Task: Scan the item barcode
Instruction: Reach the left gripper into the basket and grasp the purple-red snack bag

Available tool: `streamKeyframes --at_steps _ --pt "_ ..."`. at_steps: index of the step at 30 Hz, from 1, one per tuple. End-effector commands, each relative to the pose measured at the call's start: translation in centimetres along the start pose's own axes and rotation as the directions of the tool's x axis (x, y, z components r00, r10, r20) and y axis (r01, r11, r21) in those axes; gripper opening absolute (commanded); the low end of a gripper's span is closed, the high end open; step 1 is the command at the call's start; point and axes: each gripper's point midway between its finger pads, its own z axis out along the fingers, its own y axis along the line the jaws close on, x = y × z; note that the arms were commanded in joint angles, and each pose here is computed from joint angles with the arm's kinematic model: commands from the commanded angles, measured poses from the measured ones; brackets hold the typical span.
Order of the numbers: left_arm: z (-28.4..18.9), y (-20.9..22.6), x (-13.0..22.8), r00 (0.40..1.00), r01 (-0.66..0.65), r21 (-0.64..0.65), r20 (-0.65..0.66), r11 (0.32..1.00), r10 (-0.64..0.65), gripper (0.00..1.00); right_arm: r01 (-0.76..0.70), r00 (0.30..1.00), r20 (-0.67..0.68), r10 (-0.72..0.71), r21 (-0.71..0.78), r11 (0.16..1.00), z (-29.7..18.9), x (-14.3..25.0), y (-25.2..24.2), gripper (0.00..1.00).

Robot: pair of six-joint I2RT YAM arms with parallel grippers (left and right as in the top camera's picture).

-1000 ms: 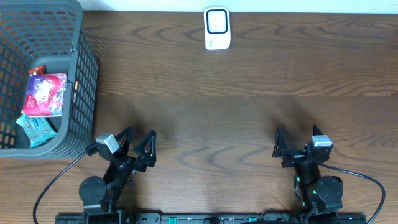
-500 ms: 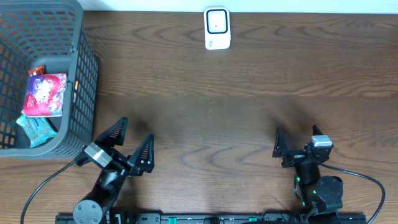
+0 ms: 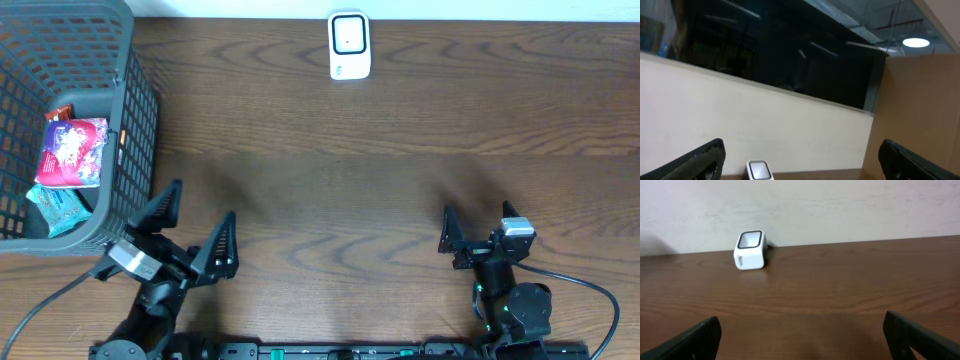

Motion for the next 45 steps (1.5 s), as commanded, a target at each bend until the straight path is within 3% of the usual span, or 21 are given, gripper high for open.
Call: streamKeyframes --at_steps 1,7,14,20,24,28,31,35,45 --pt "1.0 -0.6 -2.4 0.997 -0.07 -0.002 0.023 0.998 0.07 0.98 0.008 1.0 0.003 -0.008 0.018 1.0 0.0 0.0 -0.4 0.99" --pt "3.2 1.0 -4.9 0.996 -0.078 -0.085 0.046 0.993 0.082 0.98 0.008 1.0 0.003 -0.008 0.018 1.0 0.0 0.0 -0.4 0.99" --pt "5.7 8.1 -10.6 0.977 -0.055 -0.453 0.161 0.89 0.142 0.98 0.008 1.0 0.003 -0.008 0.018 1.0 0.0 0.0 -0.4 0.99" --pt "9.8 14.1 -11.2 0.995 -0.096 -0.608 -0.037 0.789 0.092 0.98 0.008 1.0 0.003 -0.008 0.018 1.0 0.0 0.0 -0.4 0.99" --pt "9.9 21.2 -11.3 0.984 -0.119 -0.764 -0.177 0.634 -0.029 0.98 0.008 1.0 0.003 -0.008 0.018 1.0 0.0 0.0 -0.4 0.99" --pt "5.7 28.2 -10.2 0.931 -0.154 -0.901 -0.27 0.406 -0.245 0.98 0.008 1.0 0.003 -0.008 0.018 1.0 0.0 0.0 -0.4 0.99" --pt "1.3 31.8 -8.3 0.856 -0.23 -0.936 -0.324 0.266 -0.403 0.98 0.008 1.0 0.003 -0.008 0.018 1.0 0.0 0.0 -0.4 0.99" --pt "-3.0 34.7 -5.6 0.77 -0.312 -0.931 -0.366 0.191 -0.522 0.98 0.008 1.0 0.003 -0.008 0.018 1.0 0.0 0.0 -0.4 0.99" --pt "-8.1 38.0 2.0 0.606 -0.34 -0.937 -0.281 0.077 -0.744 0.98 0.008 1.0 0.003 -0.008 0.018 1.0 0.0 0.0 -0.4 0.99"
